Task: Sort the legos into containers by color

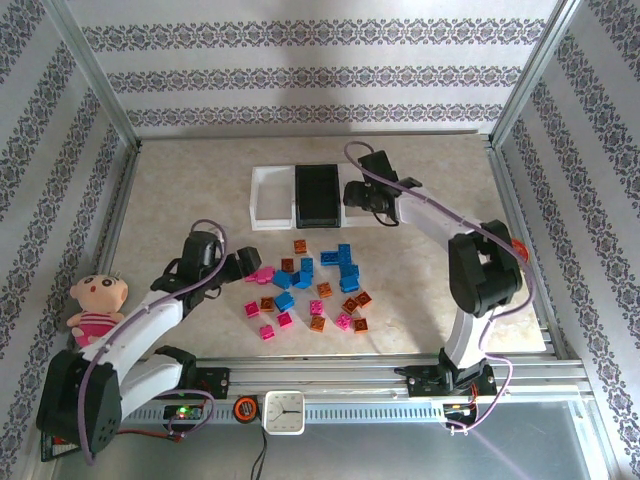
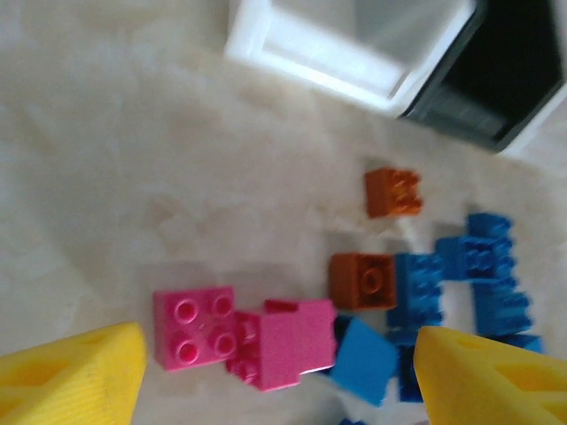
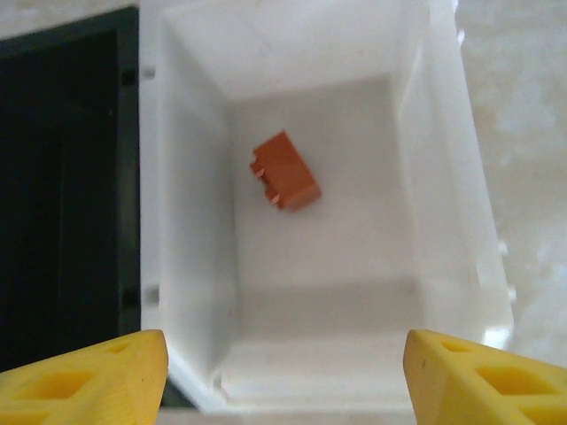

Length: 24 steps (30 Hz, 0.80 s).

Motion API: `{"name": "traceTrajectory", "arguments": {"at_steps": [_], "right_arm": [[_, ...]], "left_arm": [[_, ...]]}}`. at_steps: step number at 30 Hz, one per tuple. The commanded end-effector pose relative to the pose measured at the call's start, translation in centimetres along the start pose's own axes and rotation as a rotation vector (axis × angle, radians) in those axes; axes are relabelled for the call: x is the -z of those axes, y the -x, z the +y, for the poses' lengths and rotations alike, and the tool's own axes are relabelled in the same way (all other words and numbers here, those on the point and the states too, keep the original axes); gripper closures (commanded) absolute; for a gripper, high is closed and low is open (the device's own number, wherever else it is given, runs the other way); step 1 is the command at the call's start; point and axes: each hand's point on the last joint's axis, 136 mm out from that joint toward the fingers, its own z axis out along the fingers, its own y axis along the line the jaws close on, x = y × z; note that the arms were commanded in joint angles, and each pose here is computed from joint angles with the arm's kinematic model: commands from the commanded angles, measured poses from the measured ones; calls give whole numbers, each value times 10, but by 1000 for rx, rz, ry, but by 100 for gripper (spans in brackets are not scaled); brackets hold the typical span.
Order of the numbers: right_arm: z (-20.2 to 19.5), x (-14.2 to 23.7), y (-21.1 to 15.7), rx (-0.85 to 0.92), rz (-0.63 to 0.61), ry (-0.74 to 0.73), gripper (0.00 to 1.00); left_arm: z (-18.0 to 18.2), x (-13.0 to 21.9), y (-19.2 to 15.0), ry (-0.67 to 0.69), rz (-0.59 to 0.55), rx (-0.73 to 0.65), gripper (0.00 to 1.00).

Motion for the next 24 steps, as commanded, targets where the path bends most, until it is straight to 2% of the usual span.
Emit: {"name": "traceTrajectory", "arguments": {"at_steps": [1, 4, 9, 12, 15, 18, 20, 24], "right_arm": [[-1, 11, -14, 17, 2, 19, 29], [-6, 21, -21, 17, -2, 20, 29], [-16, 30, -31, 17, -9, 12, 28], [-20, 31, -35, 5, -10, 13, 28], [-21, 30, -38, 3, -2, 17, 28], [-23, 30, -39, 1, -2, 15, 29], [-25, 29, -40, -1, -1, 13, 28], [-28, 27, -41, -10, 5, 11, 29]], "left_arm": [[15, -8, -15, 88, 72, -63, 21], [20, -10, -29, 125, 127, -79, 23], [24, 6, -61, 204, 192, -136, 22], [31, 18, -77, 243, 211, -120, 30], [25, 33, -88, 209, 199, -116, 32], [19, 43, -106, 180, 234, -126, 29], [13, 46, -120, 164, 280, -159, 26], [-4, 48, -140, 141, 344, -267, 30]]}}
